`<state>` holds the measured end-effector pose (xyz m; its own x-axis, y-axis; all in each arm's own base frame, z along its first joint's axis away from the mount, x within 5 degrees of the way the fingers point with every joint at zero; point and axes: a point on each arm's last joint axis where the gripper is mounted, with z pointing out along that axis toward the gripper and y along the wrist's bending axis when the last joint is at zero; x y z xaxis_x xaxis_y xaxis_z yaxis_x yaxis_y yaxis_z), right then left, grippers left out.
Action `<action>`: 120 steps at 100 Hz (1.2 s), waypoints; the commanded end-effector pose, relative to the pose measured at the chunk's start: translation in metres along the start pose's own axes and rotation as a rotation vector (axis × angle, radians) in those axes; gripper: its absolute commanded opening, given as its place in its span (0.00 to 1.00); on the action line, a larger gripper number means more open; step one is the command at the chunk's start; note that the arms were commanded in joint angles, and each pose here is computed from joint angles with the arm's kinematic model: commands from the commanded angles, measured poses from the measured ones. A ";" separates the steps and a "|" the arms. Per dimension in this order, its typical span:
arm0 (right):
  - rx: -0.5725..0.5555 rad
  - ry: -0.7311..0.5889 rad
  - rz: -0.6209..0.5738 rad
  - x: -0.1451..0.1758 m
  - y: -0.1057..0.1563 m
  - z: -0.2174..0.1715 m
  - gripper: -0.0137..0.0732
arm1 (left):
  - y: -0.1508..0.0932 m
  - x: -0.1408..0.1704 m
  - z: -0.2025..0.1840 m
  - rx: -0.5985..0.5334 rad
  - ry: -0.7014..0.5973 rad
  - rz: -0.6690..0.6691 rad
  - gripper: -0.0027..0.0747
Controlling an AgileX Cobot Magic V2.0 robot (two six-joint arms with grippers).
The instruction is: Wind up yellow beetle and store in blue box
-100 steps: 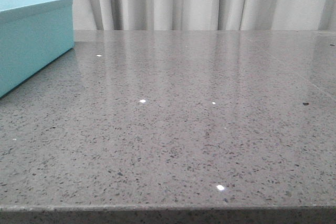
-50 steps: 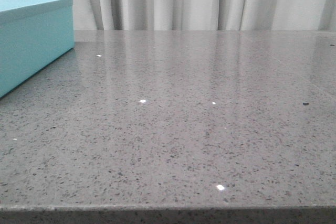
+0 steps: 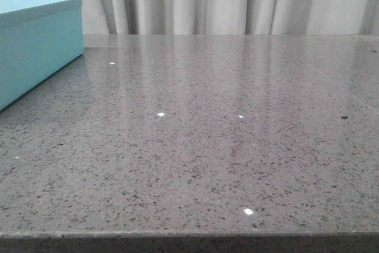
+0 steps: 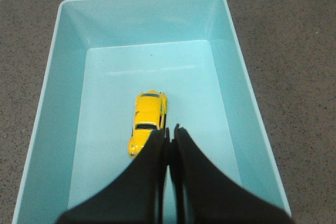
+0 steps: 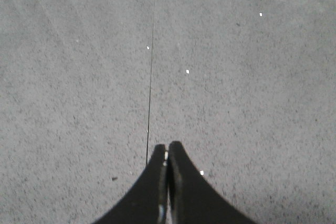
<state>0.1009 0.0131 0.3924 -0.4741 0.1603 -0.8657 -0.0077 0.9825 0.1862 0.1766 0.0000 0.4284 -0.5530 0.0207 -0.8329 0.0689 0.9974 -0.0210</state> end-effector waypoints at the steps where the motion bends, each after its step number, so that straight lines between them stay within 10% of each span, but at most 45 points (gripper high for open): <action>1: -0.015 -0.092 -0.023 0.002 -0.002 -0.004 0.08 | -0.003 0.004 -0.016 0.001 -0.146 -0.010 0.01; 68: -0.092 -0.300 -0.040 0.080 -0.019 -0.001 0.08 | -0.008 0.138 -0.013 -0.013 -0.299 -0.068 0.01; 120: -0.102 -0.325 -0.042 0.084 -0.020 0.001 0.08 | -0.010 0.152 -0.014 -0.006 -0.306 -0.077 0.01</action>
<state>0.0604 0.0068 0.3010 -0.2610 0.1685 -0.9505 -0.0913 0.9759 0.1981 0.0786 -0.0058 0.2946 -0.3765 -0.0577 -0.9246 0.0338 0.9965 -0.0759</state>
